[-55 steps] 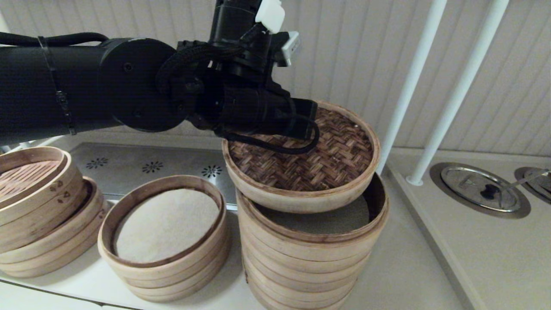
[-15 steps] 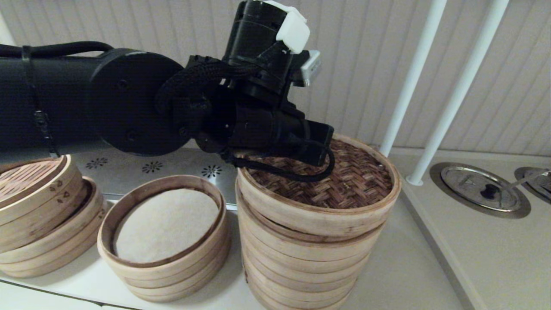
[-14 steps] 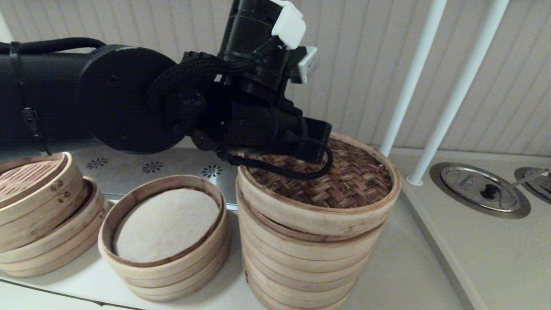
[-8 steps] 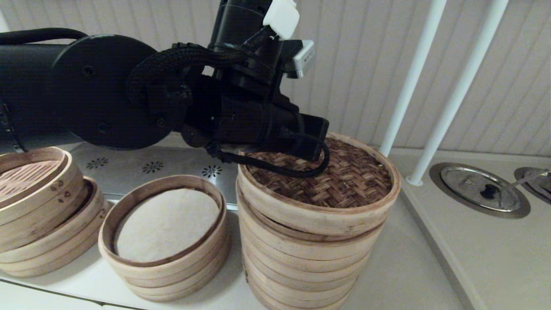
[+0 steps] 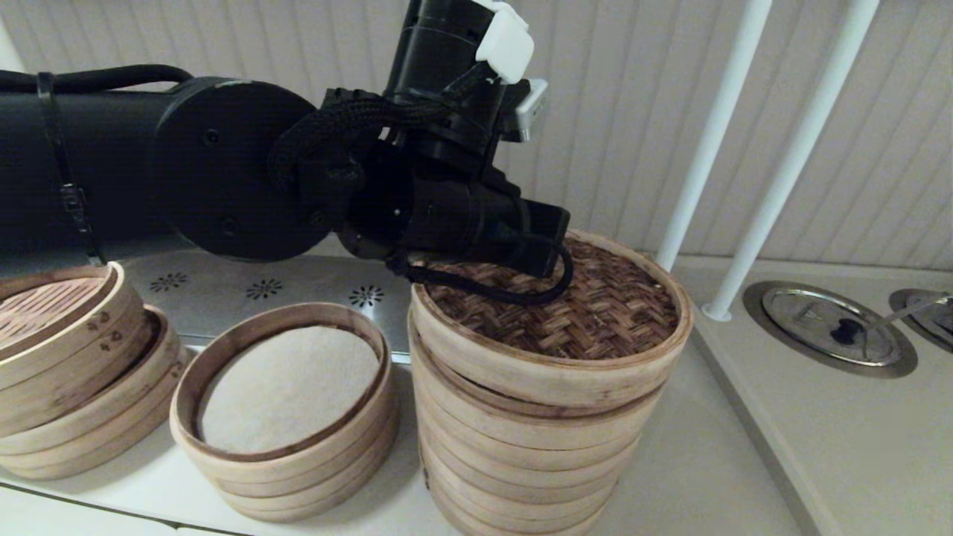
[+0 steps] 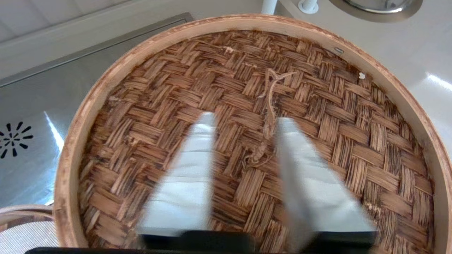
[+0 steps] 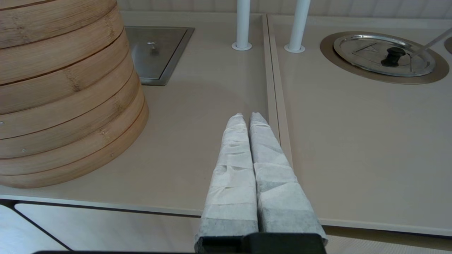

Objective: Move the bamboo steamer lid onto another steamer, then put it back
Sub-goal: Put the steamer

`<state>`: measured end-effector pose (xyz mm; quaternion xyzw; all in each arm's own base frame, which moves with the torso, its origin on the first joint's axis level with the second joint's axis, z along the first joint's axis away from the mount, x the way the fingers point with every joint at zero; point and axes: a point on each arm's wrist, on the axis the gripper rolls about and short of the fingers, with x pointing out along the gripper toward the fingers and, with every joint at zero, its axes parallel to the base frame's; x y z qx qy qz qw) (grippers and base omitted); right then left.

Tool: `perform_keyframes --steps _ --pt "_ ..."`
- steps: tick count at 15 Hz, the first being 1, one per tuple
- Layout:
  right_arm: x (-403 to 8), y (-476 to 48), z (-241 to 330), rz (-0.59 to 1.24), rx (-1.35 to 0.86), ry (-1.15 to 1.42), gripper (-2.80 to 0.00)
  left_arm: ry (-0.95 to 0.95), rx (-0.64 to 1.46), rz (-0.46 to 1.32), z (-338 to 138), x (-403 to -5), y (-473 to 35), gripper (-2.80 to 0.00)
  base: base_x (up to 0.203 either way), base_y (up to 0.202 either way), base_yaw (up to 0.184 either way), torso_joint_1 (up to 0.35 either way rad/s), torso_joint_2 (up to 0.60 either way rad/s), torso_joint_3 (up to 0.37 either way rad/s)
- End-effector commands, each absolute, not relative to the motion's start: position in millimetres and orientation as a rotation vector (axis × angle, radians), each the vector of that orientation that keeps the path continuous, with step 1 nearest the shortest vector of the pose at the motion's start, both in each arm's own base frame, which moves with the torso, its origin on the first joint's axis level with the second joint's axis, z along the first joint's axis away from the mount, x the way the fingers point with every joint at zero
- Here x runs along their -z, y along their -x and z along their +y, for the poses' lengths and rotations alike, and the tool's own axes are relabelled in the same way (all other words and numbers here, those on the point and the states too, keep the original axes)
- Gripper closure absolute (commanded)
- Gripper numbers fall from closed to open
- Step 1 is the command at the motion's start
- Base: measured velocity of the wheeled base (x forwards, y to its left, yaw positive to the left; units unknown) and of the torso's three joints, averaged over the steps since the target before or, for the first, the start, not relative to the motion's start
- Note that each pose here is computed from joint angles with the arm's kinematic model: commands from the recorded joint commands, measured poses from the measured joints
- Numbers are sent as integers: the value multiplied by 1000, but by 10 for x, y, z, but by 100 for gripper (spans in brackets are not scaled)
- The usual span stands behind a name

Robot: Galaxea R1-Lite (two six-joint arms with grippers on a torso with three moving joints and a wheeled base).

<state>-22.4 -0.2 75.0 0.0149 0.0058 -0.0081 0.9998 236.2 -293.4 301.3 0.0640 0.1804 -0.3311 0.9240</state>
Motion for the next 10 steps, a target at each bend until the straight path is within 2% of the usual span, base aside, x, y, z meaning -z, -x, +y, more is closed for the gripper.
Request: perform_keyframes --steps 1,8,9,10 --pt "-746 222 -2 14 17 -31 0 -141 677 383 -2980 -2952 -2398 -280 0 0 0 0 0 0" --pt "-746 222 -2 14 16 -30 0 -182 678 398 -3147 -2774 -2530 -280 0 0 0 0 0 0" --pt "-746 222 -2 14 16 -29 0 -183 678 399 -3147 -2773 -2529 0 0 0 0 0 0 0" --pt "-746 222 -2 14 17 -29 0 -177 680 393 -3140 -2796 -2524 0 0 0 0 0 0 0"
